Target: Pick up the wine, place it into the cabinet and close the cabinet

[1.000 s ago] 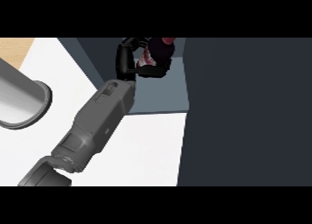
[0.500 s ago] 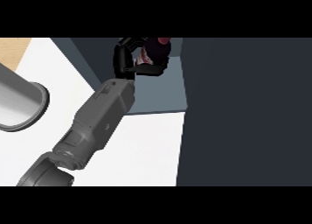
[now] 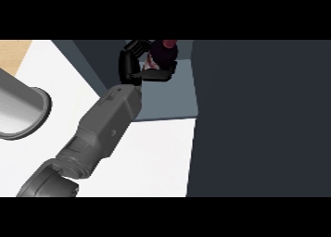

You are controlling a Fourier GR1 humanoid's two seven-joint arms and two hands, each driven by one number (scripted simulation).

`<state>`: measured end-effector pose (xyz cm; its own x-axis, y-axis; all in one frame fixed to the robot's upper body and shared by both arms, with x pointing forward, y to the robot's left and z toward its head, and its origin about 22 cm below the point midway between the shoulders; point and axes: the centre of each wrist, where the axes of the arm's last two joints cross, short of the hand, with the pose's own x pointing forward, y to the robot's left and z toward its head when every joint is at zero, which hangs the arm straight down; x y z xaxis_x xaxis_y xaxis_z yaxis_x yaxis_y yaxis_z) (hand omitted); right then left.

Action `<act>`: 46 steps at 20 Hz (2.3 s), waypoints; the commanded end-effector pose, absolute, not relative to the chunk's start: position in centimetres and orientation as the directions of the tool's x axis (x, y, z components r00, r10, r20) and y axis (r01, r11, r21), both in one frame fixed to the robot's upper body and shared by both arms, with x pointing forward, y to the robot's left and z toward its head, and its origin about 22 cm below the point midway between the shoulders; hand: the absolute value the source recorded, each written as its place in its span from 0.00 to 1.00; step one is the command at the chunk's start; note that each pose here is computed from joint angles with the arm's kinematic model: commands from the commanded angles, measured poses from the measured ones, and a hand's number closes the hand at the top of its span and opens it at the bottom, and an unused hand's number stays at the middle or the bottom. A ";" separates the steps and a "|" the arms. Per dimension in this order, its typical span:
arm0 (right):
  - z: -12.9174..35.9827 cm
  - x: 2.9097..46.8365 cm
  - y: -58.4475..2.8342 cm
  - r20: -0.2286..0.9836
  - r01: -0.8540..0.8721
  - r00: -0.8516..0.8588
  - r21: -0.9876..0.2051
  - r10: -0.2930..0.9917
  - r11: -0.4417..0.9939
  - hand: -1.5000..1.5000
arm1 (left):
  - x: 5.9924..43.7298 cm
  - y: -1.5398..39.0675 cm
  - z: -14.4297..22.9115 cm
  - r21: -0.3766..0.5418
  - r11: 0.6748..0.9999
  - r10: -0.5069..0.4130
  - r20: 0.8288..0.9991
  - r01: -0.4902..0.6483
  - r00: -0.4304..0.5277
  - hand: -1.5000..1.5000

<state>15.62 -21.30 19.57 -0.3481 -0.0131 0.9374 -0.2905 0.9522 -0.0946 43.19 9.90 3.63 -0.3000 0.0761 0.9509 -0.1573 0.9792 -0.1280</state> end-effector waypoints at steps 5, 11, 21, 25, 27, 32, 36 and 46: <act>20.3 13.6 -21.2 0.929 -0.316 -0.368 -0.074 -0.050 0.946 0.00 | 43.3 11.8 2.8 -0.060 0.975 0.004 0.967 -0.212 -0.256 0.00; 20.6 16.0 -21.3 0.926 -0.302 -0.374 -0.074 -0.046 0.950 0.00 | 42.4 11.0 1.4 0.018 0.975 -0.074 0.967 -0.223 -0.245 0.00; 19.6 16.1 -21.3 0.931 -0.309 -0.361 -0.071 -0.048 0.948 0.00 | 42.1 12.3 0.5 0.092 0.959 -0.156 0.960 -0.268 -0.232 0.00; 20.0 15.3 -21.2 0.927 -0.315 -0.371 -0.077 -0.048 0.946 0.00 | 42.7 11.8 1.7 0.033 0.961 -0.101 0.966 -0.275 -0.238 0.00; 20.0 15.7 -21.0 0.927 -0.324 -0.371 -0.076 -0.053 0.943 0.00 | 41.5 11.8 -0.5 0.021 0.960 -0.097 0.960 -0.279 -0.263 0.00; 19.7 15.1 -21.3 0.931 -0.340 -0.362 -0.087 -0.045 0.936 0.00 | 41.8 11.9 0.0 0.013 0.966 -0.085 0.959 -0.258 -0.269 0.00; 20.3 15.7 -20.7 0.925 -0.344 -0.376 -0.089 -0.051 0.935 0.00 | 41.7 13.3 -0.5 -0.002 0.977 -0.063 0.953 -0.214 -0.297 0.00; 20.2 15.1 -20.4 0.927 -0.343 -0.368 -0.062 -0.073 0.937 0.00 | 40.7 12.3 -1.8 -0.023 0.991 -0.015 0.959 -0.129 -0.282 0.00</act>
